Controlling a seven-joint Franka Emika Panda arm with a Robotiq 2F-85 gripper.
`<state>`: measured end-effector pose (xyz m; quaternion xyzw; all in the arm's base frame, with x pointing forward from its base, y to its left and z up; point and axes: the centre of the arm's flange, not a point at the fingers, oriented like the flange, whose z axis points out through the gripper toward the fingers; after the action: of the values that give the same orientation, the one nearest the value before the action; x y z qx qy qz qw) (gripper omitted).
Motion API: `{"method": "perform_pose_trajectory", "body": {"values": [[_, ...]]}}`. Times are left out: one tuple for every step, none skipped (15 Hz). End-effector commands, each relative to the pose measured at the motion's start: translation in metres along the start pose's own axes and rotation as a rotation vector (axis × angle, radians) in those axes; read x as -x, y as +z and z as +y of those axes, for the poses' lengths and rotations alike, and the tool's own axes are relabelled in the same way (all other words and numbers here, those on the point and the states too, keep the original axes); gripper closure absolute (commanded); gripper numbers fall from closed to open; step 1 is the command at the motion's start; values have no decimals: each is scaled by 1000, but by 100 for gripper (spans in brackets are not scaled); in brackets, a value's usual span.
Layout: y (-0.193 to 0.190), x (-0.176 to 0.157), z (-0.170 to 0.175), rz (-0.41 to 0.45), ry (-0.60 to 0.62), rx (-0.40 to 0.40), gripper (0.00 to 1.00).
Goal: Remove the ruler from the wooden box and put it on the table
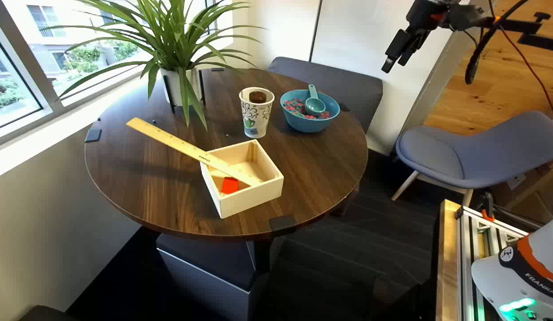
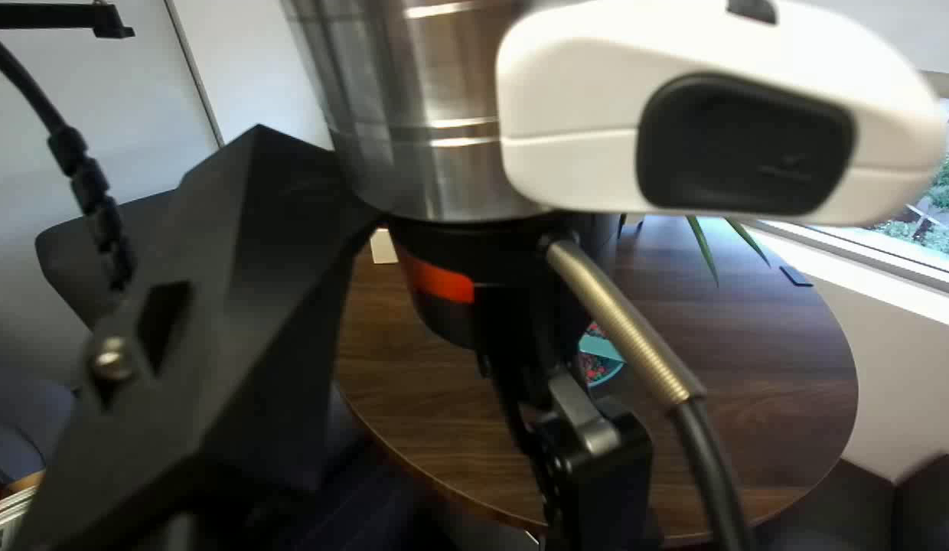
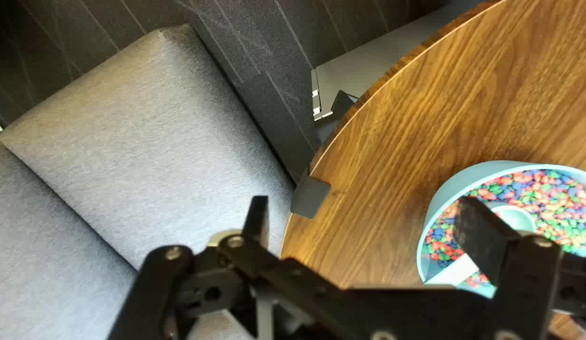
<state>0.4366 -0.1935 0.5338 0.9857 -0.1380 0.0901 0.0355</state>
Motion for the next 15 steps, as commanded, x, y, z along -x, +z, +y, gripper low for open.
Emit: {"method": "perform_pose_trajectory", "body": {"values": [[0, 0, 0, 0, 0, 0, 0], [0, 0, 0, 0, 0, 0, 0], [0, 0, 0, 0, 0, 0, 0], [0, 0, 0, 0, 0, 0, 0], [0, 0, 0, 0, 0, 0, 0], [0, 0, 0, 0, 0, 0, 0], [0, 0, 0, 0, 0, 0, 0], [0, 0, 0, 0, 0, 0, 0], [0, 0, 0, 0, 0, 0, 0], [0, 0, 0, 0, 0, 0, 0], [1, -3, -1, 4, 0, 0, 0], [1, -15, -9, 13, -20, 7, 0], [0, -22, -14, 15, -38, 11, 0], [-3, -35, -25, 17, -70, 25, 0], [-6, -45, -35, 23, -98, 33, 0]]}}
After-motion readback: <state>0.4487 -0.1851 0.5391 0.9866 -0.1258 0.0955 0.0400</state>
